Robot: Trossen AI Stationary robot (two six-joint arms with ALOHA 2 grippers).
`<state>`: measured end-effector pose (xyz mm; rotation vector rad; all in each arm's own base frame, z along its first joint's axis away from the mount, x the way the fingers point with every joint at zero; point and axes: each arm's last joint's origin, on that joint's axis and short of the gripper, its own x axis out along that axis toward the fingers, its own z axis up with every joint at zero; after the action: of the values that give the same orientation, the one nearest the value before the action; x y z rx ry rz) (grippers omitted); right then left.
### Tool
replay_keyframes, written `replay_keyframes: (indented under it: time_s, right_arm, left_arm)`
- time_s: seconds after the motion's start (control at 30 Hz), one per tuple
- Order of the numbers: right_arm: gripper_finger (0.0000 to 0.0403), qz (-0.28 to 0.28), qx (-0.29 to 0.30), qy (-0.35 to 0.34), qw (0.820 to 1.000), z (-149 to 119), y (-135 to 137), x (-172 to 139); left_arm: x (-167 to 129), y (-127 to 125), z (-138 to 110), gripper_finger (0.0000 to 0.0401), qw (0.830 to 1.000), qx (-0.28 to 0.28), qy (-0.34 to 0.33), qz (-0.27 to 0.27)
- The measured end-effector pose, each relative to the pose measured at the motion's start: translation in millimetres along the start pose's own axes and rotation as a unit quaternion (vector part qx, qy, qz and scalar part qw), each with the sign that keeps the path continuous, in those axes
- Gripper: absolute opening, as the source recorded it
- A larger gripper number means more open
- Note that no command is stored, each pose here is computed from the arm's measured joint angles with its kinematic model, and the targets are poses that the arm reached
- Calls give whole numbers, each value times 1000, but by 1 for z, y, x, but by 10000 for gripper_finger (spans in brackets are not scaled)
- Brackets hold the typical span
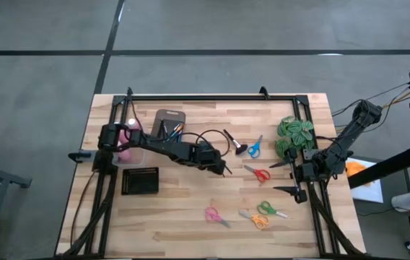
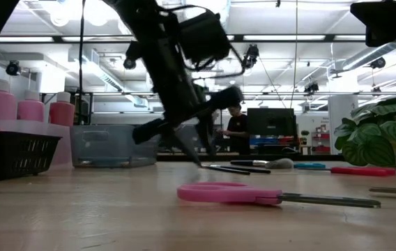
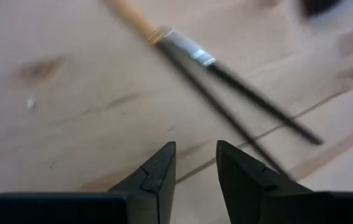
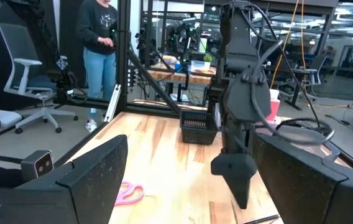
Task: Pick & Place Paint Supplies
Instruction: Put the middle gold brush into the black bin
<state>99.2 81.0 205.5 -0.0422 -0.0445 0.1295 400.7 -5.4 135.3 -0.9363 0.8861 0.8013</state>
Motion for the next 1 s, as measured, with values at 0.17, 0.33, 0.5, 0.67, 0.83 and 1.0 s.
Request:
replay_keyframes:
  time_s: [0.17,0.33,0.5,0.67,0.83,1.0]
  right_arm:
    - [341,0,-1,0,1000,0,0,0]
    - [341,0,-1,0,1000,0,0,0]
    - [341,0,-1,0,1000,0,0,0]
    - [341,0,-1,0,1000,0,0,0]
    - [341,0,0,0,1000,0,0,0]
    - [341,0,0,0,1000,0,0,0]
  left_arm:
    - [-5,-15,9,118,997,23,-49,-47]
    - [-4,-22,11,118,994,18,-66,-81]
    - [11,-21,8,118,994,27,-67,-79]
    - [19,-21,6,118,994,30,-60,-81]
    - [21,-18,4,118,996,33,-54,-68]
    - [28,-17,2,118,996,35,-51,-61]
